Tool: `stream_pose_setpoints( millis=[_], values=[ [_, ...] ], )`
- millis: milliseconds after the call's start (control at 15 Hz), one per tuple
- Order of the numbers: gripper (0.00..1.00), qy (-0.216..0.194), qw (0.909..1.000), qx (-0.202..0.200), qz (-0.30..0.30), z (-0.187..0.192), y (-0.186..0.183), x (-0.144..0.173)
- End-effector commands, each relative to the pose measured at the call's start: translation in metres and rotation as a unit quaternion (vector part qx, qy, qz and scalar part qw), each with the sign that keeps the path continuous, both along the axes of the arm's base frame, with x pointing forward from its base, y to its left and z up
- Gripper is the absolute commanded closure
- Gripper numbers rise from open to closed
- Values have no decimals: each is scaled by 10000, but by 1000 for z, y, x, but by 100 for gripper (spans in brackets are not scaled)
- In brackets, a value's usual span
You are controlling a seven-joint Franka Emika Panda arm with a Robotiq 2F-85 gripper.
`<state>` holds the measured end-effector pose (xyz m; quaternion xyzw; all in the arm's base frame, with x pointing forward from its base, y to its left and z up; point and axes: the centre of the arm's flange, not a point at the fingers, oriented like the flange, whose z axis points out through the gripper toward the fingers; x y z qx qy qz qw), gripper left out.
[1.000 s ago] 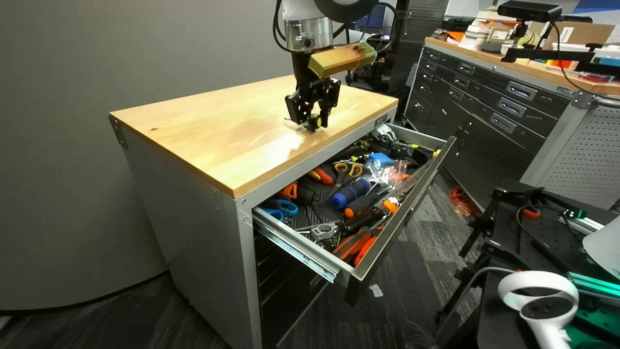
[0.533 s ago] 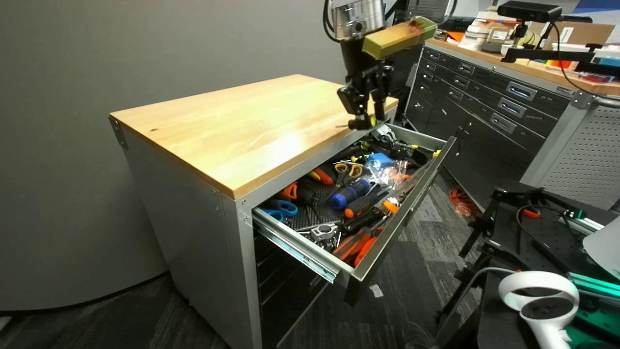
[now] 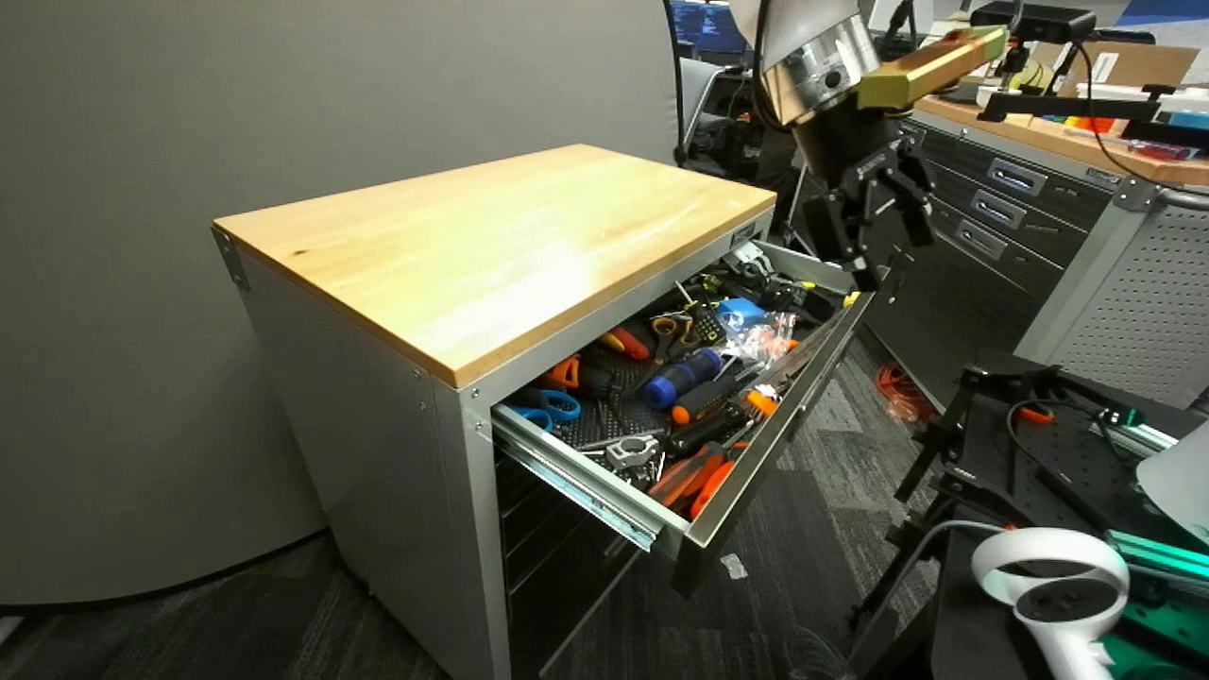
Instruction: Put the screwdriver in the drawer and close it
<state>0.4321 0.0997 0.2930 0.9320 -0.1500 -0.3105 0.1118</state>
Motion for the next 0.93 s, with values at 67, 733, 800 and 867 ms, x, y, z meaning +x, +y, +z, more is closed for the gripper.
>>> stream_pose_setpoints(
  millis=[67, 733, 800, 867],
  values=[
    [25, 496, 9979, 398, -88, -33, 4, -33],
    [96, -825, 9951, 74, 540, -39, 63, 11],
    [98, -946, 9932, -43, 677, -34, 69, 19],
    [100, -1089, 9909, -156, 777, -32, 75, 28]
  ],
)
